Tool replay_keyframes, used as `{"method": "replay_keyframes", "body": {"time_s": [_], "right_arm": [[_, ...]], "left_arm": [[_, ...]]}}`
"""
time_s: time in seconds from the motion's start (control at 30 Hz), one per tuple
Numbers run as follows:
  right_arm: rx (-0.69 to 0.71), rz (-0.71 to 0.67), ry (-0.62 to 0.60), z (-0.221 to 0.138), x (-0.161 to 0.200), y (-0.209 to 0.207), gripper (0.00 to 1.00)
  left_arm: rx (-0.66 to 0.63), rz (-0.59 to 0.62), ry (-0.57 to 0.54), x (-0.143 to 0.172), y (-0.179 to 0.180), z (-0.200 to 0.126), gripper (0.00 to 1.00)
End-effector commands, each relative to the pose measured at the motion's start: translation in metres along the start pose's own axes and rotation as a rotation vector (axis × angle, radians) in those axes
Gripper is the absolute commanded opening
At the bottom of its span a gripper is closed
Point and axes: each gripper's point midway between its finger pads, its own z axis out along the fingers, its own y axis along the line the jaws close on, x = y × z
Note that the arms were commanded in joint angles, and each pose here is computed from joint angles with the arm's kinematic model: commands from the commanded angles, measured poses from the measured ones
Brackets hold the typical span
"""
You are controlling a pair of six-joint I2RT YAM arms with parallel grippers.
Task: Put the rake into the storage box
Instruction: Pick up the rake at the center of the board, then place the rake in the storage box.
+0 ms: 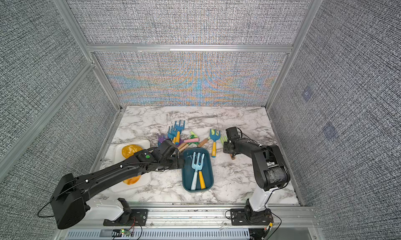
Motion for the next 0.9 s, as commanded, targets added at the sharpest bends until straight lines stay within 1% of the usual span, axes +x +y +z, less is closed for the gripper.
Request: {"method": "replay_keyframes", "body": {"time_s": [0.0,0.07,0.17,0.3,0.37,0.4,0.5,0.6,0.73,0.87], "right_arm": [[0.034,-0.018,0.069,0.001,0.02,-0.007,0.22],[0.041,-0.011,0.051,-0.006,0.019,-0.009,0.12],[0.046,0.011,0.002,-0.021,0.015,-0.012,0.0],[-0.007,0.025,-0.068,-0.048,0.011,-0.002,0.0],[-0.079,0.019,-0.126,-0.071,0.004,0.014,0.0],[-0.104,0.01,-0.115,-0.074,0.016,0.018,0.0],[-0.23,-0.01,-0.153,-0.107,0.021,0.047,0.0],[-0.331,-0.047,-0.164,-0.134,0.036,0.075,0.0],[-0.468,-0.099,-0.133,-0.159,0.065,0.111,0.0],[-0.555,-0.122,-0.114,-0.18,0.088,0.134,0.0]], "left_arm": [[-0.102,0.003,-0.046,-0.004,0.027,-0.011,0.99],[-0.123,-0.004,-0.076,-0.006,0.037,-0.016,0.99],[-0.137,-0.019,-0.109,-0.009,0.047,-0.024,0.99],[-0.151,-0.032,-0.127,-0.011,0.057,-0.03,0.99],[-0.155,-0.041,-0.134,-0.011,0.061,-0.032,0.99],[-0.157,-0.046,-0.136,-0.011,0.064,-0.033,0.99],[-0.162,-0.059,-0.146,-0.01,0.07,-0.034,0.99],[-0.169,-0.074,-0.155,-0.01,0.076,-0.034,0.99],[-0.174,-0.089,-0.16,-0.01,0.082,-0.032,0.99],[-0.186,-0.101,-0.16,-0.01,0.088,-0.03,0.99]]}}
